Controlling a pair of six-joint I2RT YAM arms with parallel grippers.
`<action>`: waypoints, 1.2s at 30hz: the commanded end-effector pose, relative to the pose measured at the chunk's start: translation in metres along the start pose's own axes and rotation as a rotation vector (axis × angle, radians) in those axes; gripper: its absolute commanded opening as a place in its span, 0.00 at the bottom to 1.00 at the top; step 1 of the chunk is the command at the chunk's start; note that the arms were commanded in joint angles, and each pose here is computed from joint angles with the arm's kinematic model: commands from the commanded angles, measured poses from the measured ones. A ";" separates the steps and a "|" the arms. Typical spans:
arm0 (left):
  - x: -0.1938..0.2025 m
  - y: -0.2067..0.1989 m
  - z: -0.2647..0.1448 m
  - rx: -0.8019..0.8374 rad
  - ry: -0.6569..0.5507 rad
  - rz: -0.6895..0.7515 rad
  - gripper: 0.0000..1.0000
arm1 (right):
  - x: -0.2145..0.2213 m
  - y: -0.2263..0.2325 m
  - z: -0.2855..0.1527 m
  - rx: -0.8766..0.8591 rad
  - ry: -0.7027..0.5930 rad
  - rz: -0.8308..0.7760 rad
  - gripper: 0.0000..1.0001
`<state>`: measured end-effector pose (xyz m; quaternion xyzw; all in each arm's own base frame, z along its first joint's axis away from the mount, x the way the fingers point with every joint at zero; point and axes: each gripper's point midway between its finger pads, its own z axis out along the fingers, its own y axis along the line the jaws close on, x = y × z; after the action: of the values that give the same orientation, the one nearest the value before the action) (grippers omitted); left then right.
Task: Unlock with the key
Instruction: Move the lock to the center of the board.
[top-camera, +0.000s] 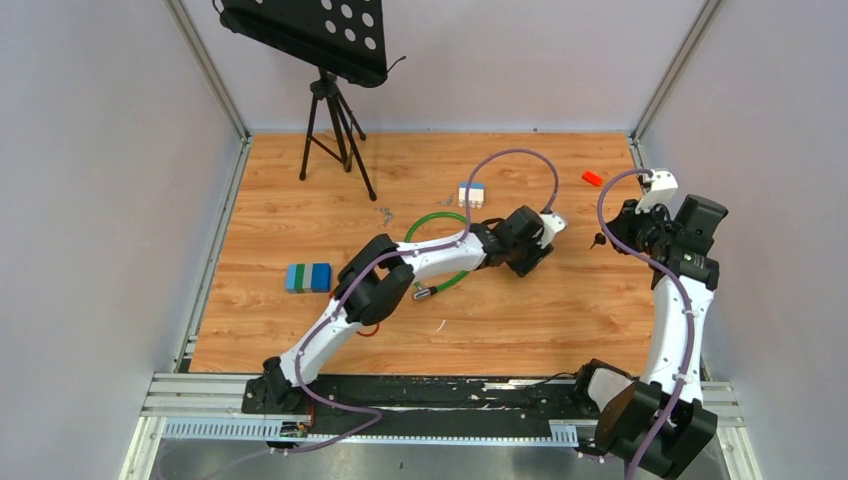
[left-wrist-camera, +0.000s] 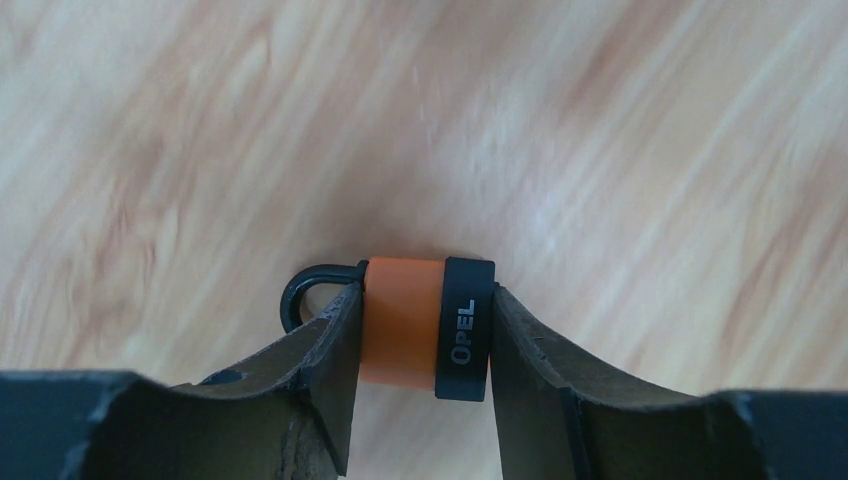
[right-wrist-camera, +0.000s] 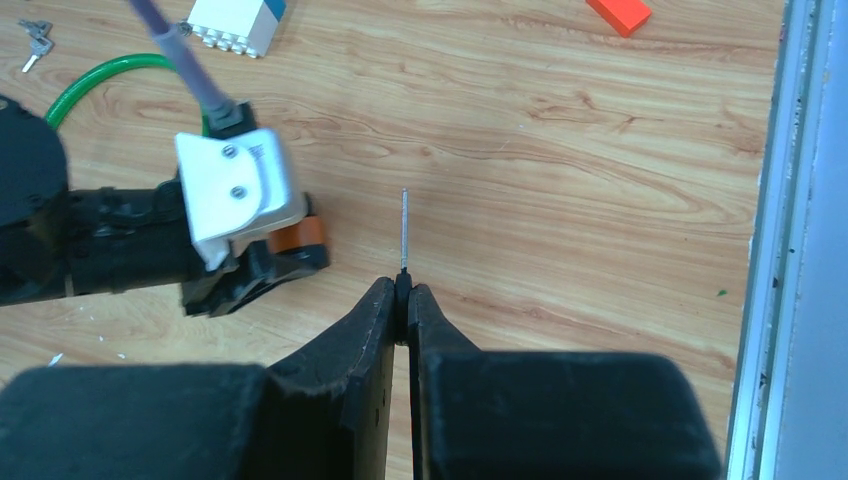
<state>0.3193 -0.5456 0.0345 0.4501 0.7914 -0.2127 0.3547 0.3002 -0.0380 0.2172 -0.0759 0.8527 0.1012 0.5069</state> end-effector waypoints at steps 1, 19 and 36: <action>0.026 -0.006 -0.048 0.013 0.072 -0.032 0.43 | -0.008 0.007 0.001 -0.055 -0.032 -0.027 0.00; 0.055 -0.043 -0.136 0.254 -0.040 0.113 0.89 | -0.002 0.031 0.002 -0.198 -0.019 -0.046 0.00; 0.095 -0.034 -0.165 0.652 0.235 0.925 0.95 | -0.001 0.037 0.001 -0.230 -0.021 -0.049 0.00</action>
<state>0.2051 -0.4230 0.0947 0.7782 0.5258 -0.2326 0.2526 0.2915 -0.0070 0.2094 -0.1299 0.8422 0.1852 0.4894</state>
